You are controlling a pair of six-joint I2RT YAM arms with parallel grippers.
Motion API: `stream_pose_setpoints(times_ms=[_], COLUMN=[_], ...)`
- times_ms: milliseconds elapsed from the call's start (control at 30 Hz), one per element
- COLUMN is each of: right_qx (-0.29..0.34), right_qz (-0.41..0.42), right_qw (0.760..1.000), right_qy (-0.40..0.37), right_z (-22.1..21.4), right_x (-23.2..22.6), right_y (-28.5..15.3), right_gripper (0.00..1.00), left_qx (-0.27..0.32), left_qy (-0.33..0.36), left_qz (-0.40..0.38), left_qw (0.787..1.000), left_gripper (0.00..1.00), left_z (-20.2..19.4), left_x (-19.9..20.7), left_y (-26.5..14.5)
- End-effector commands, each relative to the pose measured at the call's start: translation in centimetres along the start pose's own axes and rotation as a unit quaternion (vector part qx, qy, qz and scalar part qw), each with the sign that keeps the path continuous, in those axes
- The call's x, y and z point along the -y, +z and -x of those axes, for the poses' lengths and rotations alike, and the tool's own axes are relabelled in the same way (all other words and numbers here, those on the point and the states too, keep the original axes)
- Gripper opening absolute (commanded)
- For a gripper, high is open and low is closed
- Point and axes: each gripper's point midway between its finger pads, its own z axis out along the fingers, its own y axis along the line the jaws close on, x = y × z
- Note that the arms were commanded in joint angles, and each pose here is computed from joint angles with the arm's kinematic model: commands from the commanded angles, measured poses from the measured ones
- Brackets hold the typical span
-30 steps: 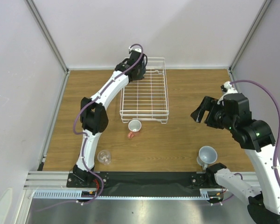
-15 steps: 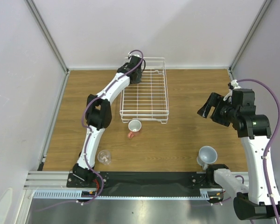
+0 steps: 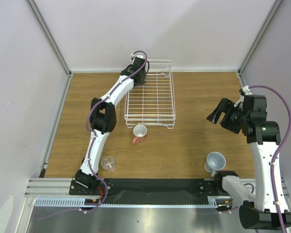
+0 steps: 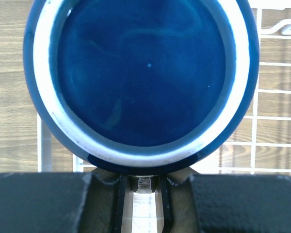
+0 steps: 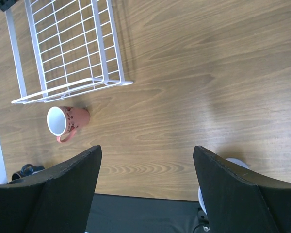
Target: Load the cups into the dish rack
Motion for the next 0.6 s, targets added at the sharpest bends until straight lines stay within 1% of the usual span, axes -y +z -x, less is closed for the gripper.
stream_pose_setpoints(times_ms=[0,267,433,567], right_qx=[0.018,0.015,0.015,0.016], right_qz=[0.018,0.018,0.018,0.018], right_qw=[1.000,1.000,1.000,1.000], right_qy=[0.002,0.015,0.016,0.018], right_z=[0.6,0.3,0.3,0.4], right_x=[-0.4,0.1,0.1,0.2], right_y=[-0.2,0.4,0.4,0.5], right_gripper=[0.83,0.83,0.83,0.83], left_qx=[0.072,0.070,0.059,0.052], left_qy=[-0.035,-0.030,-0.026,-0.025], left_qz=[-0.010,-0.010,-0.013,-0.014], left_qw=[0.997,0.997,0.998,0.998], left_gripper=[0.00,0.00,0.00,0.04], left_z=[5.2,4.9,4.0,3.5], left_x=[-0.1,-0.1,0.0,0.1], left_y=[-0.8,-0.2,0.4,0.6])
